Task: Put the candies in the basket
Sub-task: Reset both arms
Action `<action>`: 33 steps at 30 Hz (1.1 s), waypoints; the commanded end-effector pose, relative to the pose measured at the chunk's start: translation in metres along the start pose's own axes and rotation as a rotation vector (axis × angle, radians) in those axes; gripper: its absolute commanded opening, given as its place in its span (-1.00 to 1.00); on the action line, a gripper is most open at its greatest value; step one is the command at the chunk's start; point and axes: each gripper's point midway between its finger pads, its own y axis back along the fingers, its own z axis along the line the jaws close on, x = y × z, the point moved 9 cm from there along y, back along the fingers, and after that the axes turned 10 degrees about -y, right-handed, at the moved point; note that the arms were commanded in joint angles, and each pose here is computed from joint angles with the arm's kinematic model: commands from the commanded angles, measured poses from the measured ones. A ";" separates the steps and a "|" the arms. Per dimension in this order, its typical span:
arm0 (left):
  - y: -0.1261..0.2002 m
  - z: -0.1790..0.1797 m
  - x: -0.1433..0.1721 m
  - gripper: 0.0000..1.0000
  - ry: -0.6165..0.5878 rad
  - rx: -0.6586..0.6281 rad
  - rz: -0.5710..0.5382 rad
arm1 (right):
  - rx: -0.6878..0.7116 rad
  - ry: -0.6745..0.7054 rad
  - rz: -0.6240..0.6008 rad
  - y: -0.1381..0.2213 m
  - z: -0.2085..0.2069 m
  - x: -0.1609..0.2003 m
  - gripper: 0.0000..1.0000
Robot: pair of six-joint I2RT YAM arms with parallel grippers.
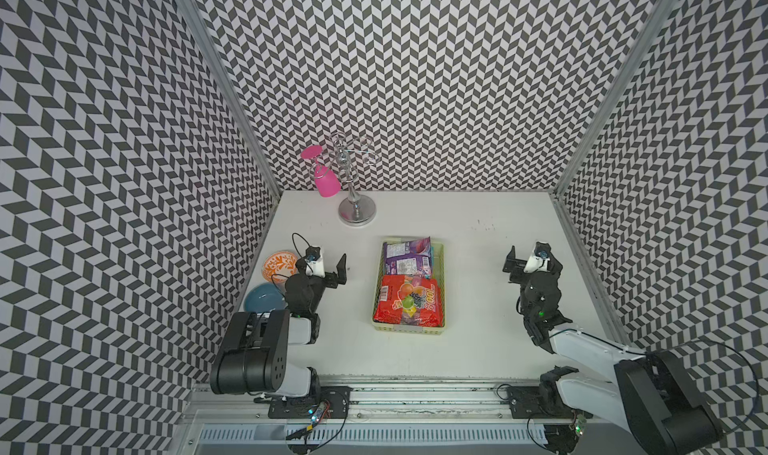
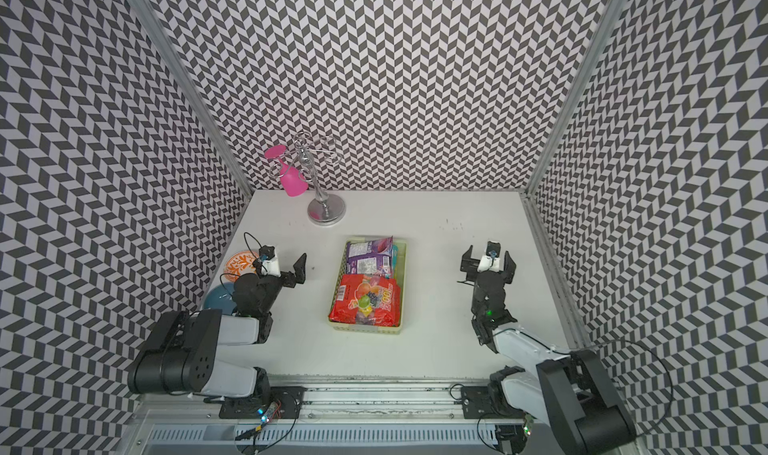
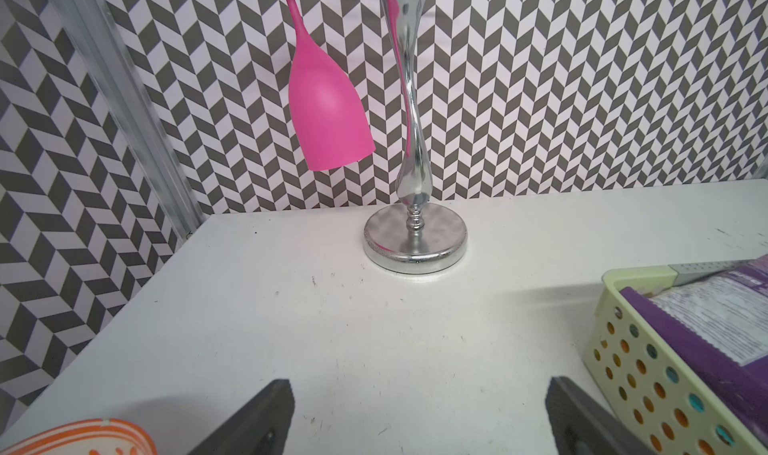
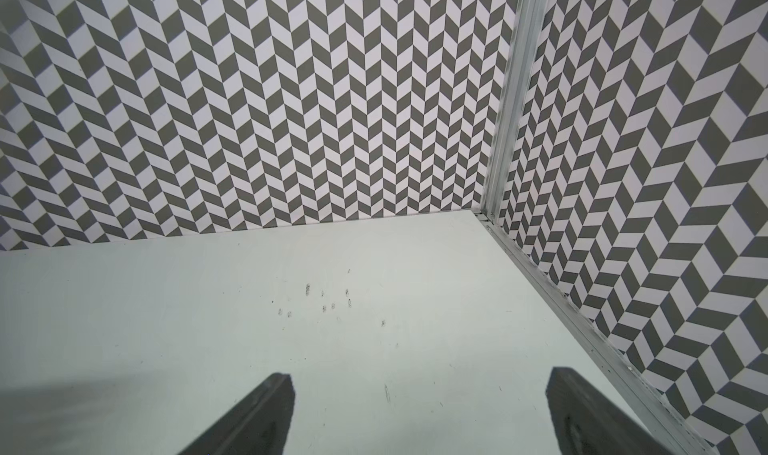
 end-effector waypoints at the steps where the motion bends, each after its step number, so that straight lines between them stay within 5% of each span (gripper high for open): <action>1: 0.005 0.006 -0.007 0.98 0.005 -0.075 -0.115 | 0.007 -0.053 -0.119 -0.001 -0.002 -0.014 0.97; 11: -0.017 0.009 -0.005 0.98 0.025 -0.120 0.004 | 0.022 -0.054 -0.120 -0.007 -0.009 0.005 0.99; 33: -0.019 0.006 -0.006 0.98 0.006 -0.145 0.011 | -0.099 -0.070 -0.111 -0.018 -0.013 0.020 0.99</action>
